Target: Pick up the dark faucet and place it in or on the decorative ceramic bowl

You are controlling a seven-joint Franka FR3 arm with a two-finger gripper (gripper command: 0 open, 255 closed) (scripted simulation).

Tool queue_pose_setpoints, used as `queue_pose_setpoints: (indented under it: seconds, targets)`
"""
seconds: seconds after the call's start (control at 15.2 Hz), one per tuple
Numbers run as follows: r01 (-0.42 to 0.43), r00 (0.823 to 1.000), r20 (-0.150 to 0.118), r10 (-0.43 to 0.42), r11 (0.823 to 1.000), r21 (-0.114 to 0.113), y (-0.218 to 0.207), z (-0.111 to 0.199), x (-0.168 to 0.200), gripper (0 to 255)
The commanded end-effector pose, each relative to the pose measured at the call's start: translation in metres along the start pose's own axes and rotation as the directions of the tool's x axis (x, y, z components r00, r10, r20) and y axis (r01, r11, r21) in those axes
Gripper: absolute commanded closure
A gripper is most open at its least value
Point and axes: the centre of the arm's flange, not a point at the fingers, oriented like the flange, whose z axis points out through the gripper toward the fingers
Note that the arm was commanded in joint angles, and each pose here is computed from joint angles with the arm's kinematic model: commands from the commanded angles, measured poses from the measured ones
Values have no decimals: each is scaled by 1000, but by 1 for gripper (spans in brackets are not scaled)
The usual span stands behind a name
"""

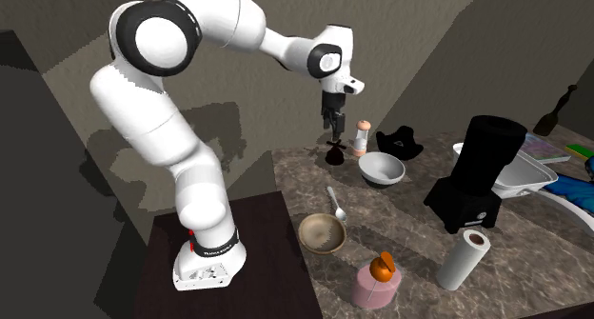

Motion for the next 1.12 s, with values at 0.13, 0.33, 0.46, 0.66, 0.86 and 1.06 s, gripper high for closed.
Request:
queue_pose_setpoints:
  seconds: [0.13, 0.33, 0.46, 0.66, 0.86, 1.06]
  targets:
    - [1, 1000, 0, -1, 1000, 8, -37, 30, 20, 0]
    - [2, 1000, 1, -2, 1000, 13, -65, 53, 36, 0]
    - [2, 1000, 1, -2, 1000, 16, -83, 67, 47, 0]
    - [3, 1000, 2, -3, 1000, 21, -111, 90, 63, 0]
    - [4, 1000, 3, -5, 1000, 26, -139, 112, 79, 0]
    - [5, 1000, 3, -6, 1000, 31, -167, 134, 95, 0]
